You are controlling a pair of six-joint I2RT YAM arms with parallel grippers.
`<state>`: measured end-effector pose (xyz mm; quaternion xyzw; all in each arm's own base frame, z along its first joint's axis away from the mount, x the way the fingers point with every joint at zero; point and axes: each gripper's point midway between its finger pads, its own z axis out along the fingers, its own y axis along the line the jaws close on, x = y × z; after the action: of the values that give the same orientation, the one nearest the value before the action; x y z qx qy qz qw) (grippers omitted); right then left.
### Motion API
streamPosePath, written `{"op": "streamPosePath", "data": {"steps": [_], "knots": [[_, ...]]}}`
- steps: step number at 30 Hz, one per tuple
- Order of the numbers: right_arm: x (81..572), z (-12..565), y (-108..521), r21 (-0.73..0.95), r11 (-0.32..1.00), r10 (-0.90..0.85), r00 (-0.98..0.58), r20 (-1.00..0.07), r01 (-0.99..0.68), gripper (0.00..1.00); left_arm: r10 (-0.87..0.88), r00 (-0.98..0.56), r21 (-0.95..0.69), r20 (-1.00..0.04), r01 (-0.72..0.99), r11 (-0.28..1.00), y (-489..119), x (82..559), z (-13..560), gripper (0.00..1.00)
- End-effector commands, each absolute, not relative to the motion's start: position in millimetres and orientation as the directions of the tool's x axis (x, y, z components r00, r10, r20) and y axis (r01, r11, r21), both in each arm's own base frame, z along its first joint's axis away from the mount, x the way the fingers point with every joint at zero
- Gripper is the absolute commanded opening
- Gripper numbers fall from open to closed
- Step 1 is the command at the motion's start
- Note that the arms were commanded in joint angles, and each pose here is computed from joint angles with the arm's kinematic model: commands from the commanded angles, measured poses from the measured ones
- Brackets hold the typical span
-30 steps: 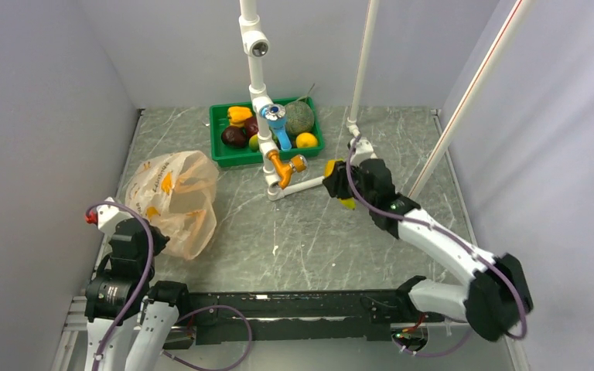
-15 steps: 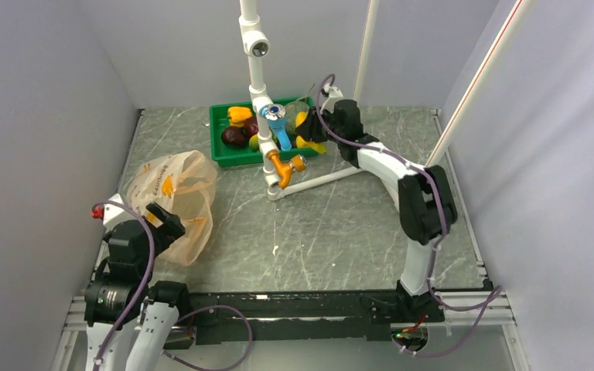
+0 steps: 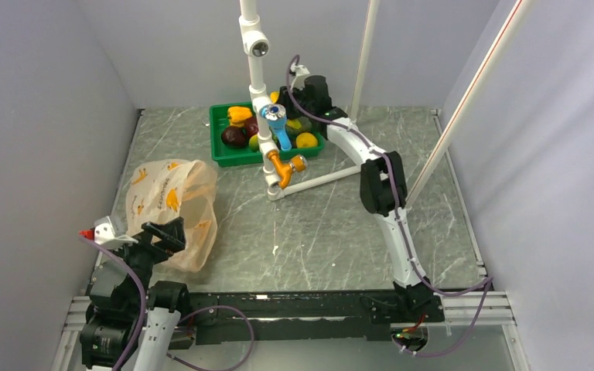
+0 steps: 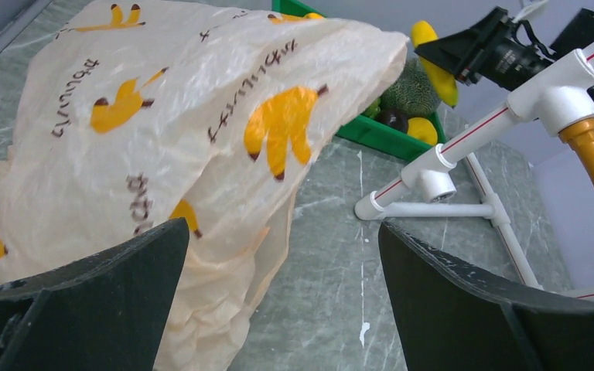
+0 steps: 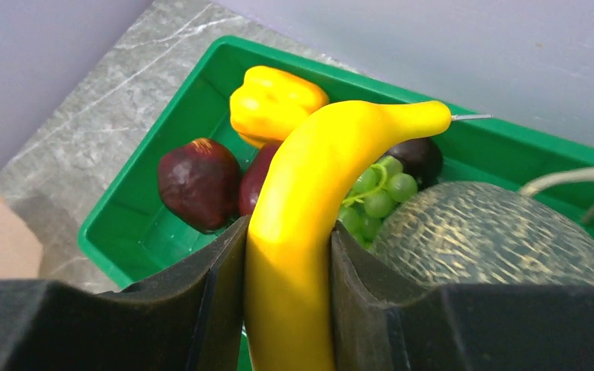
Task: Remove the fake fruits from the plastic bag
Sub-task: Place the fake fruit in the bin.
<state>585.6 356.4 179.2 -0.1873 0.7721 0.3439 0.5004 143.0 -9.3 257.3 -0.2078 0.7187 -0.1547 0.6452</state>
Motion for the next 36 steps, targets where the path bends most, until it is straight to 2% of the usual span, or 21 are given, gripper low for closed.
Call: {"op": "streamPosePath", "data": {"steps": [1,5,10,14,17,22,32,36], "knots": [[584,173,385,0.234,0.721,-0.045,-0.381,-0.924,-0.652,0.23,-0.486,-0.088,-0.480,-0.870,-0.079,0.874,-13,149,262,0.99],[595,158,386,0.140,0.818,-0.080,-0.352,-0.932,-0.557,0.38,-0.485,-0.096,-0.478,-0.869,-0.092,0.874,-12,151,260,0.99],[603,152,393,0.052,0.853,-0.129,-0.306,-0.943,-0.519,0.42,-0.480,-0.095,-0.474,-0.872,-0.086,0.877,-13,151,261,1.00],[603,158,395,0.017,0.857,-0.146,-0.275,-0.950,-0.514,0.73,-0.480,-0.101,-0.473,-0.872,-0.086,0.877,-13,152,260,0.99],[600,167,391,0.016,0.861,-0.147,-0.279,-0.949,-0.509,0.84,-0.480,-0.101,-0.473,-0.871,-0.086,0.877,-13,152,260,0.99],[583,199,382,0.078,0.846,-0.096,-0.294,-0.951,-0.528,0.90,-0.477,-0.100,-0.471,-0.873,-0.076,0.879,-15,152,261,0.99],[533,266,326,0.217,0.825,0.039,-0.332,-0.943,-0.521,0.95,-0.472,-0.113,-0.468,-0.874,-0.061,0.881,-18,153,260,0.99],[503,264,284,0.258,0.866,0.082,-0.386,-0.919,-0.428,0.96,-0.471,-0.113,-0.468,-0.875,-0.054,0.882,-19,153,261,0.99]]}}
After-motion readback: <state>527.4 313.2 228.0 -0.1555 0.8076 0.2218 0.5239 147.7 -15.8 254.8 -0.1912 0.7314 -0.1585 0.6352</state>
